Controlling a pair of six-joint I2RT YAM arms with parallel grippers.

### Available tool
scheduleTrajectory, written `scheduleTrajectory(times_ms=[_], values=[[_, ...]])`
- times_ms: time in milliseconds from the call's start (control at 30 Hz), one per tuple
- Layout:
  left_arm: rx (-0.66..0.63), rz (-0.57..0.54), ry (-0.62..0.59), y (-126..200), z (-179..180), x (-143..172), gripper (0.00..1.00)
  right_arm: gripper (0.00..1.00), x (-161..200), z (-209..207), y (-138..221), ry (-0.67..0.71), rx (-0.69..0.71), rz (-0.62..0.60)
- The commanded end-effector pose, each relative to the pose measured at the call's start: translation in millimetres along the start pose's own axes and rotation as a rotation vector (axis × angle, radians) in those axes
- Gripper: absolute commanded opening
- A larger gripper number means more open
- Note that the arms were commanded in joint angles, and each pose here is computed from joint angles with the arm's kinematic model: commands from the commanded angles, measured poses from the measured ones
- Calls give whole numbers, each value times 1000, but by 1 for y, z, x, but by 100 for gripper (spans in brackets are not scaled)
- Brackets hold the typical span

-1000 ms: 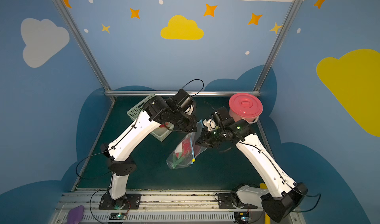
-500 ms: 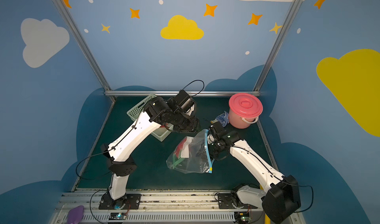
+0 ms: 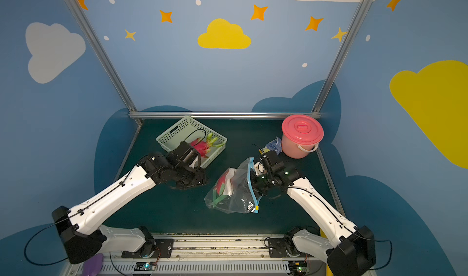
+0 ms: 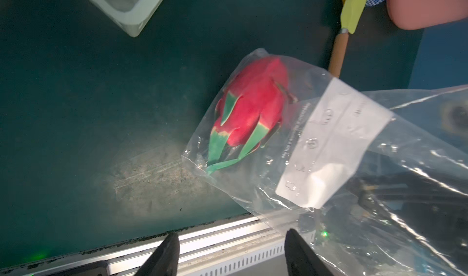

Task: Open the zip-top bag and take out the dragon fruit
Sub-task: Adjust the zipper food storage bag at the center of the board.

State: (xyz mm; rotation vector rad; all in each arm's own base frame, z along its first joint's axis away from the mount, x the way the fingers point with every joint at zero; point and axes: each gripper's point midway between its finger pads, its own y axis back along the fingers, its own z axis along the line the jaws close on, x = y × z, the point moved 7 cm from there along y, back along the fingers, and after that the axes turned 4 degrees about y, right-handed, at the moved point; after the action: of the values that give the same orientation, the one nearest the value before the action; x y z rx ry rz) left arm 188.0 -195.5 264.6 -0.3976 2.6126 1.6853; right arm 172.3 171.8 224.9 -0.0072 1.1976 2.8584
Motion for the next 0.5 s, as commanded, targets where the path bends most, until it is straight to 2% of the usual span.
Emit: scheduleTrajectory(times_ms=[0, 67, 200, 467], values=[[95, -48, 18, -3, -2, -1, 66, 40, 6, -26, -2, -28, 97, 8], [81, -30, 32, -17, 11, 6, 66, 40, 5, -32, -3, -26, 104, 10], [146, 11, 45, -49, 28, 18, 64, 41, 5, -37, -6, -8, 92, 16], [182, 38, 52, -87, 50, 18, 61, 42, 8, -38, -3, -13, 67, 12]])
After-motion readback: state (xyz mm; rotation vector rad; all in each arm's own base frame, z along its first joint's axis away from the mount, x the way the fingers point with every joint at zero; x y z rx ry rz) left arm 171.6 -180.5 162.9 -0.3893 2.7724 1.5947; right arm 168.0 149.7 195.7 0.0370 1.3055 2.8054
